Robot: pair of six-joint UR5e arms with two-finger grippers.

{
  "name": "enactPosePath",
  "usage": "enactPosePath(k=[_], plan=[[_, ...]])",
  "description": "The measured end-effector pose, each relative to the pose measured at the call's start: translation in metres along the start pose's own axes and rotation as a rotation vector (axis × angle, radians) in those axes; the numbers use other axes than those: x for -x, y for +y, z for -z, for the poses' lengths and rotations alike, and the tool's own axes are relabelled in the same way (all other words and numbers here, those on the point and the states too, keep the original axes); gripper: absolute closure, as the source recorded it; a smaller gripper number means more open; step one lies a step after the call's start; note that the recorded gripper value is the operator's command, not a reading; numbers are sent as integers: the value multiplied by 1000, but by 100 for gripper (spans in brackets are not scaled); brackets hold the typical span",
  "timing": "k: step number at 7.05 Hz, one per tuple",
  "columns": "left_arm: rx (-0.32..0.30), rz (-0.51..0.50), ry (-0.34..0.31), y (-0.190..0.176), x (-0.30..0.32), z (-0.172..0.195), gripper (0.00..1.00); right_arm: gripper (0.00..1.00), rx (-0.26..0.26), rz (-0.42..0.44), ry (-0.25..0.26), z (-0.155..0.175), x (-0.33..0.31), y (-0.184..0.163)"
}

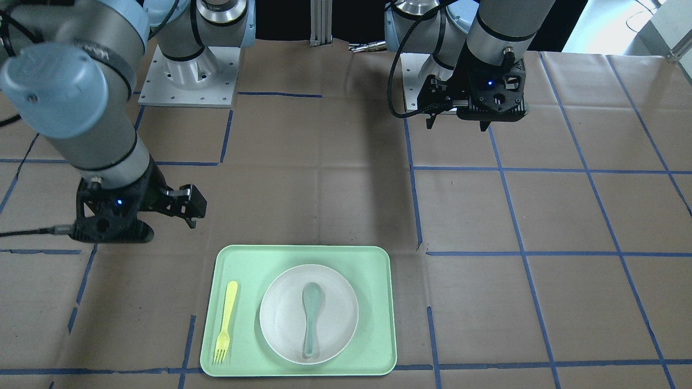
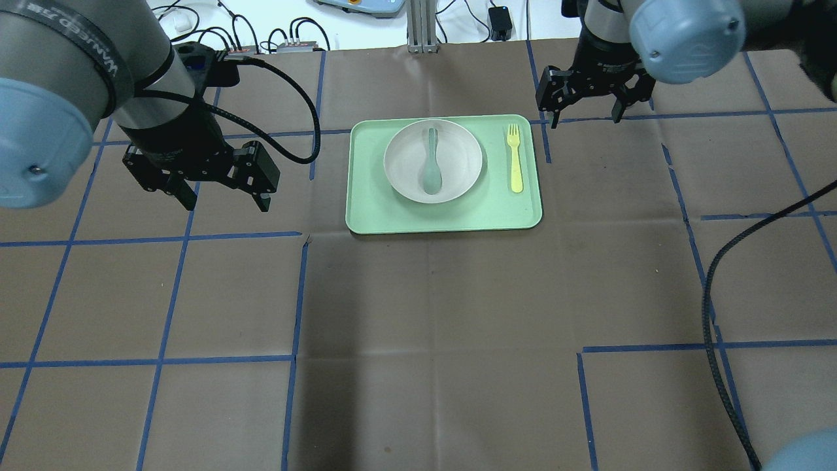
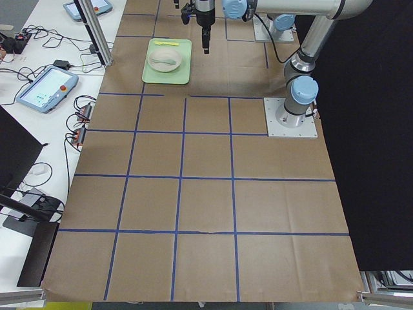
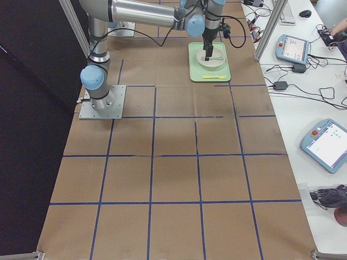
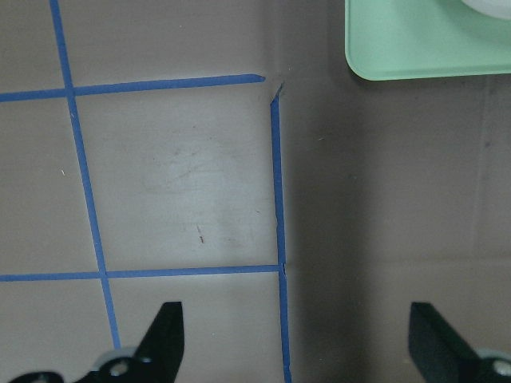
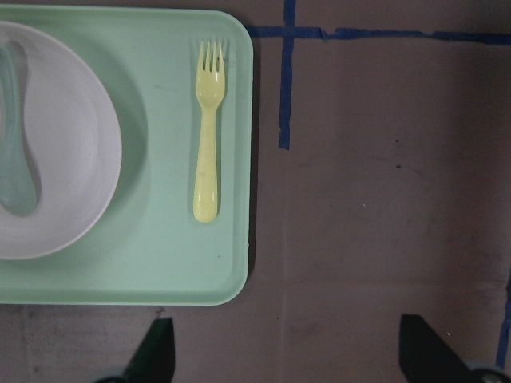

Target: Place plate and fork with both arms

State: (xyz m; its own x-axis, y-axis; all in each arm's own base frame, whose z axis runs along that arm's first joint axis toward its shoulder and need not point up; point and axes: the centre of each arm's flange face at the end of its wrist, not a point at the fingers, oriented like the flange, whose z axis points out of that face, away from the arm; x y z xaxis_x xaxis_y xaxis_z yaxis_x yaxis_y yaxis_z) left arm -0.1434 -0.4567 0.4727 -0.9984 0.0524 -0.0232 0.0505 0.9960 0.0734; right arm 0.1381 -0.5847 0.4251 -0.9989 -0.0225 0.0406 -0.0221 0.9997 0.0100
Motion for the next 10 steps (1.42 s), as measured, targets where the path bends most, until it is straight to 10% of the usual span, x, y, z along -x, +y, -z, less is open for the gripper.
enactPosePath(k=[4,10], plan=[[1,-1,-1,0,0,0,0,0,33,-20,-3,35,-1,96],[0,-1,-1,0,0,0,0,0,-15,-24,-11,35,1,106]])
